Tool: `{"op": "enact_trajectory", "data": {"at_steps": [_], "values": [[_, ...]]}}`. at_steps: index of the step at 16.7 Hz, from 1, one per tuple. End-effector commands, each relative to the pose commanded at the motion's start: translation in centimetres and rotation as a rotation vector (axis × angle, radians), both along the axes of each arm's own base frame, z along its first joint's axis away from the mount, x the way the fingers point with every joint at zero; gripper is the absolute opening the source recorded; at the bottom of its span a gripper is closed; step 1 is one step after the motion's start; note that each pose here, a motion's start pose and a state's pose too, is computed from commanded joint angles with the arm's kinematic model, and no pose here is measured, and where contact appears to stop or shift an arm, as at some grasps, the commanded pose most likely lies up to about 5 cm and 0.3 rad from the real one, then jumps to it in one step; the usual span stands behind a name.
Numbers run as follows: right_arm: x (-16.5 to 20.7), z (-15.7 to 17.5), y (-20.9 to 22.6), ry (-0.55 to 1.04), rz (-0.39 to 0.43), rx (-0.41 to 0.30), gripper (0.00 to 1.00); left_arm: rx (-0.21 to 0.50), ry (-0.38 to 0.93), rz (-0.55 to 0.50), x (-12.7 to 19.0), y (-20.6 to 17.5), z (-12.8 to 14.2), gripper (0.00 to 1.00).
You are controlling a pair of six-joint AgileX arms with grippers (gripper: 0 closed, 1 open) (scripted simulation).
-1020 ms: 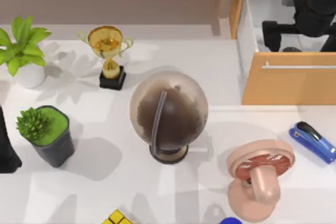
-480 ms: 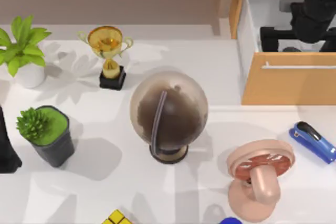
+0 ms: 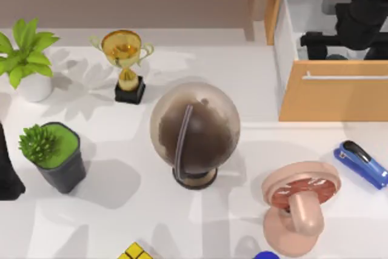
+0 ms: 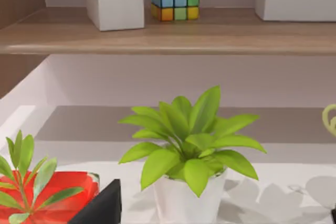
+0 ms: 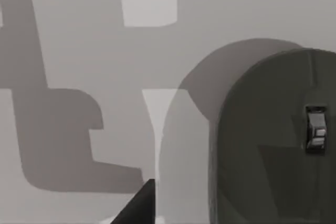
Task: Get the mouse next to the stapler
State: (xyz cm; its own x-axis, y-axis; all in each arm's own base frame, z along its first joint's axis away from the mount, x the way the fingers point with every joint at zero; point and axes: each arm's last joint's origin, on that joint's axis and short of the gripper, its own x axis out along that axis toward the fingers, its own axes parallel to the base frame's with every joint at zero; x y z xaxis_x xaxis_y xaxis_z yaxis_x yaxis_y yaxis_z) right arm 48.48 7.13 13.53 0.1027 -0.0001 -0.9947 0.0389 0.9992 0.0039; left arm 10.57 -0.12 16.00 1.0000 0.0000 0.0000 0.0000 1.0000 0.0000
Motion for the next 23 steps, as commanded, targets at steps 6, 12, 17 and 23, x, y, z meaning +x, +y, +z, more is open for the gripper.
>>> {"op": "enact_trajectory", "data": {"at_steps": [6, 12, 17, 23], "values": [[0.0, 0.0, 0.0, 0.0, 0.0, 0.0, 0.17, 0.0, 0.0, 0.0, 0.0, 0.0, 0.0, 1.0], [0.0, 0.0, 0.0, 0.0, 0.0, 0.0, 0.0, 0.0, 0.0, 0.0, 0.0, 0.0, 0.0, 1.0], [0.0, 0.1, 0.0, -0.001, -0.001, 0.001, 0.0, 0.0, 0.0, 0.0, 0.0, 0.0, 0.0, 1.0], [-1.7, 5.7, -0.3, -0.061, -0.02, -0.023, 0.0, 0.0, 0.0, 0.0, 0.0, 0.0, 0.0, 1.0]]}}
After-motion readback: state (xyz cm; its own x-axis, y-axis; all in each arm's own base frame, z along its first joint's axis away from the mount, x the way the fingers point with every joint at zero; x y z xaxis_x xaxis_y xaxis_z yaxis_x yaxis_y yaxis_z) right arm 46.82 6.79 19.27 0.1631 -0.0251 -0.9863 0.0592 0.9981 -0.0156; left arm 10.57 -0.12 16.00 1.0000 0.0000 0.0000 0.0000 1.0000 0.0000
